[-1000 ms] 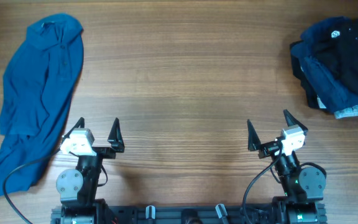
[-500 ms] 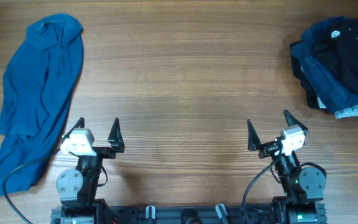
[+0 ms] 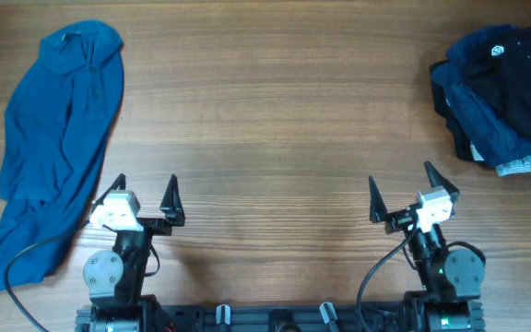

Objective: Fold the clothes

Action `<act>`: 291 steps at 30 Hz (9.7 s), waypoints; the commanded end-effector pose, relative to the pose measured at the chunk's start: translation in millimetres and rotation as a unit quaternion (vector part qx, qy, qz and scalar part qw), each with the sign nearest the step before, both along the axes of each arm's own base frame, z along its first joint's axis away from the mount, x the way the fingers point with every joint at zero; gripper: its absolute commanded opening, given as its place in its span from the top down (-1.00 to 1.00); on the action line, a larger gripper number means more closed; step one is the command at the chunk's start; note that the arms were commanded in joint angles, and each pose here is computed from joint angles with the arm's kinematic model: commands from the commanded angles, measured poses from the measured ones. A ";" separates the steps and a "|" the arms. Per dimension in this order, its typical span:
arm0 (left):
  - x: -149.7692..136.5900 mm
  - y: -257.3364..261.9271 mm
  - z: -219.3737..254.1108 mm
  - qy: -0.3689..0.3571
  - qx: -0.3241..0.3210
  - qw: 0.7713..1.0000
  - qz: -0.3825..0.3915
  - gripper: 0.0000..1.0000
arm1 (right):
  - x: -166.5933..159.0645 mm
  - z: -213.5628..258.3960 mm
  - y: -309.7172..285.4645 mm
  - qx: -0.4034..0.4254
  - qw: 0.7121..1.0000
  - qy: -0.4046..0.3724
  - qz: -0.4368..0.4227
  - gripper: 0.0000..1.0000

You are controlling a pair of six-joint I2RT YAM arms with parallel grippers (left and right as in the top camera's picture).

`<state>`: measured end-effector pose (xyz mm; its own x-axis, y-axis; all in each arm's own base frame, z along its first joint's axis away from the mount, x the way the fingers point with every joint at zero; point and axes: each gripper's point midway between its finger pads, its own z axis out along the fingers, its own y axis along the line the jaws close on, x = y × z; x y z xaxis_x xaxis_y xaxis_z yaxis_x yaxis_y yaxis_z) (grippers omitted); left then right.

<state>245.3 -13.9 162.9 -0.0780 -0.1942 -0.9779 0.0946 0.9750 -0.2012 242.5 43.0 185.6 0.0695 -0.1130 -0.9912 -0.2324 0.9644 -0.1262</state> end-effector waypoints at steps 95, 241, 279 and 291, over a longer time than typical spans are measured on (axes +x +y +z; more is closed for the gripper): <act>309.4 120.0 -95.4 0.362 -0.026 0.919 0.153 0.92 | 191.4 -24.3 66.3 0.104 0.885 0.421 0.167 -0.41; 181.2 -12.0 24.4 0.442 -0.021 0.880 0.172 -0.96 | 128.2 -119.0 103.0 0.084 0.755 0.647 0.064 -0.12; 175.9 -11.0 21.3 0.452 -0.016 0.875 0.173 -0.99 | 194.4 23.2 52.4 0.082 0.873 0.480 0.007 0.91; 165.8 -9.4 15.7 0.473 -0.007 0.864 0.174 -0.99 | 193.5 -3.2 13.3 0.078 0.851 0.511 -0.091 -0.80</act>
<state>413.9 -24.9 180.9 -0.7632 -0.3754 -0.5259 -0.4131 0.9093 -0.0496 438.0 76.2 191.7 -0.8223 0.0386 -0.5677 -0.0879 0.9771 0.1938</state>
